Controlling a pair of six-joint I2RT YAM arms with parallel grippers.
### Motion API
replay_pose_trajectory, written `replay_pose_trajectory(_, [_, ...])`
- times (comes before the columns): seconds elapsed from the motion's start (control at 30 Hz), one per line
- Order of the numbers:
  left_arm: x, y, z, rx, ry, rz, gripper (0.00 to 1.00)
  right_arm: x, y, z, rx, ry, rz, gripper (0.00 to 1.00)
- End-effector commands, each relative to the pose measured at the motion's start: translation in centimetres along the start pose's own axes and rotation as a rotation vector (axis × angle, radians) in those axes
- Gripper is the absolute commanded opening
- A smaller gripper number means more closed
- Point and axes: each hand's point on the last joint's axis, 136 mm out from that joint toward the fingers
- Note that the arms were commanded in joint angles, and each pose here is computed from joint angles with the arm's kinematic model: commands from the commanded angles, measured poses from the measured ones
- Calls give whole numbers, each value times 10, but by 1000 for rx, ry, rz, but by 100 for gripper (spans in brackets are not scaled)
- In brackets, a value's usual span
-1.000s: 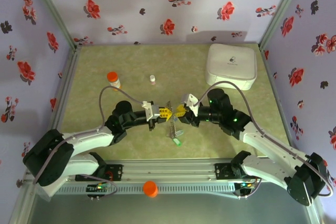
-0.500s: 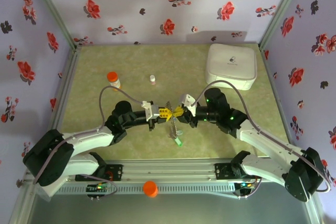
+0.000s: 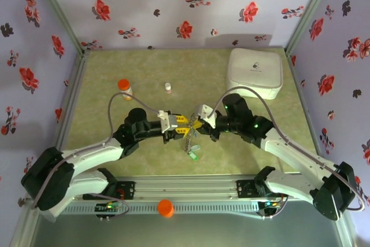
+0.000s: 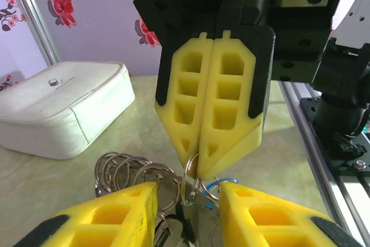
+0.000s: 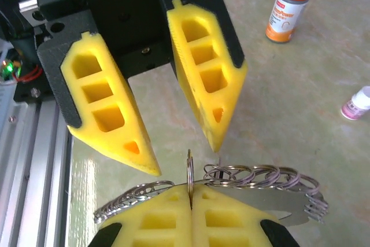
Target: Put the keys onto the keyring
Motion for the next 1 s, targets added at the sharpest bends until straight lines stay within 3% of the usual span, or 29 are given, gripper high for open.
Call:
replay_pose_trajectory(0.0, [-2,-3,-4,-56,-39,92,29,4,-5,1,78,-13,126,0])
replay_pose_trajectory(0.17, [-4,-2,-5,-77,-58,116,21,2,-2,4,134,-6,198,0])
replay_pose_trajectory(0.47, [-7,-2,-7,-99,-91,144,0,-3,14,10,142,21,144,0])
replay_pose_trajectory(0.5, [-7,-2,-7,-98,-90,143,0,-3,15,10,135,16,128,1])
replay_pose_trajectory(0.6, [-6,-1,-7,-95,-77,122,0,-2,16,6,85,-10,51,21])
replay_pose_trajectory(0.67, [-6,1,-6,-89,-52,89,0,2,17,3,28,-13,-21,28])
replay_pose_trajectory(0.97, [-3,13,-1,-47,19,-81,0,-2,2,1,-91,-2,-109,32])
Point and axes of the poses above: each hand's point on the last joint's axis, 136 mm out from that joint toward the fingers, its own x axis back along the fingers, its own z axis along the line the jaws close on, y = z × x, and after that the axes turned 3 degrees about -x, right-handed
